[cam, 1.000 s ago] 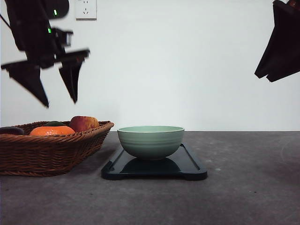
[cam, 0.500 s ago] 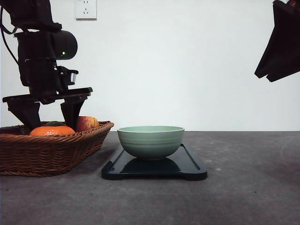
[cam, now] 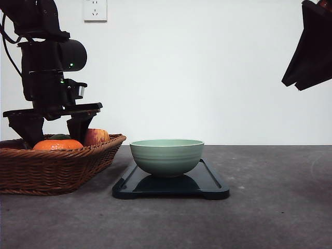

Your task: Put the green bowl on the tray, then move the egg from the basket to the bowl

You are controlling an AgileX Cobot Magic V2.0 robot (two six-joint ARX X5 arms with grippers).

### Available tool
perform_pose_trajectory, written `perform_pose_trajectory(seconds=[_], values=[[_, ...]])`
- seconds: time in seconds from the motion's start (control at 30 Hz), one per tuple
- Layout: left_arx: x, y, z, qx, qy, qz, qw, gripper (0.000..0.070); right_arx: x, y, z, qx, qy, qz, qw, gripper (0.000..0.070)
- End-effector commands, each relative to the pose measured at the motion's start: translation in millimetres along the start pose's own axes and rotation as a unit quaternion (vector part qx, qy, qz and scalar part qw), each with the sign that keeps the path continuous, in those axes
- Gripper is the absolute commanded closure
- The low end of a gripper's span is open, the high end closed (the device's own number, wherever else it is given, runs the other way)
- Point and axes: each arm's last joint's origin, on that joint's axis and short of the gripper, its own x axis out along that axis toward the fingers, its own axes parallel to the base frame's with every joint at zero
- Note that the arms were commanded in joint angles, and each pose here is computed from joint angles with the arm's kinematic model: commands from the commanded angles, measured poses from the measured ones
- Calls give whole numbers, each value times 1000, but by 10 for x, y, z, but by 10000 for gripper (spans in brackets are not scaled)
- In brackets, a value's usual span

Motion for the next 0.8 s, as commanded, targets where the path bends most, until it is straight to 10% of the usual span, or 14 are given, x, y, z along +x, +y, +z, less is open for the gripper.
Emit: perform_pose_trajectory(seconds=[0.0, 0.37, 0.77], values=[[45, -17, 48, 0, -1, 2, 1000, 275, 15, 5, 18, -7, -3, 1, 1000, 501], [46, -15, 40, 0, 3, 3, 1000, 522, 15, 5, 18, -6, -3, 1, 1000, 501], [-97, -21, 55, 0, -16, 0, 1000, 524, 15, 5, 18, -6, -3, 1, 1000, 501]])
